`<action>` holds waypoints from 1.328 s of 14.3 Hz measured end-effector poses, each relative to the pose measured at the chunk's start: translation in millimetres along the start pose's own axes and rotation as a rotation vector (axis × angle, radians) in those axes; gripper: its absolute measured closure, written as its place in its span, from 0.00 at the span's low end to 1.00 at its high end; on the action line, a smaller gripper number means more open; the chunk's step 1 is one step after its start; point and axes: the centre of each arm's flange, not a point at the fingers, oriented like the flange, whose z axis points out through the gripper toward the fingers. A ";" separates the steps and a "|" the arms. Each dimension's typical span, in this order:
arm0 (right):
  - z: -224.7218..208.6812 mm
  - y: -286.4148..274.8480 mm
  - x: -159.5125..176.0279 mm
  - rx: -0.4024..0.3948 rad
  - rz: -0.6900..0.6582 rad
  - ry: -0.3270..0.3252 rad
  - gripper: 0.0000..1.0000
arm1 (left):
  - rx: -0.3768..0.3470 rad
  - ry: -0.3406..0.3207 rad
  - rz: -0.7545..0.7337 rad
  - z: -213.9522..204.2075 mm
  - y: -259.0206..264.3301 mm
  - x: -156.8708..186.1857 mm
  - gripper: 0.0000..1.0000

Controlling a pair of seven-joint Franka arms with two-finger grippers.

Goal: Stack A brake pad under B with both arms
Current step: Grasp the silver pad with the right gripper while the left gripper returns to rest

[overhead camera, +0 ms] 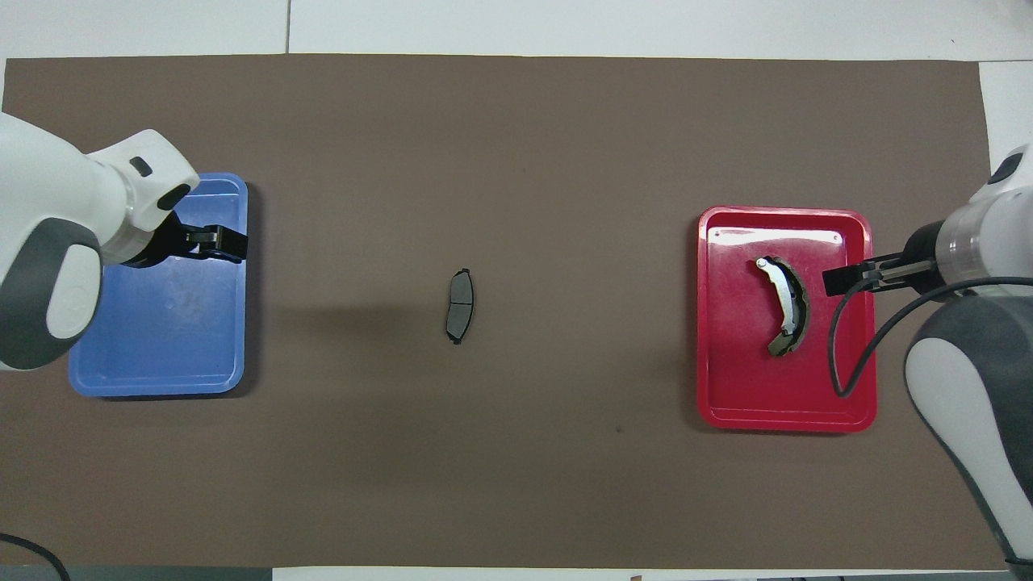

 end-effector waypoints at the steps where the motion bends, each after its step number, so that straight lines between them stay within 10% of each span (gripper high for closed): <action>1: 23.4 -1.1 -1.4 0.000 0.005 0.005 0.00 | 0.001 -0.006 -0.019 -12.8 -13.8 -2.5 0.00; 10: 196.2 24.3 -5.0 -0.010 0.030 -0.038 0.03 | -0.010 -0.046 -0.071 -102.5 -95.5 -19.6 0.00; 19: 204.1 19.5 -4.7 -0.008 0.016 -0.054 0.48 | -0.014 -0.087 -0.075 -108.9 -96.8 -32.8 0.00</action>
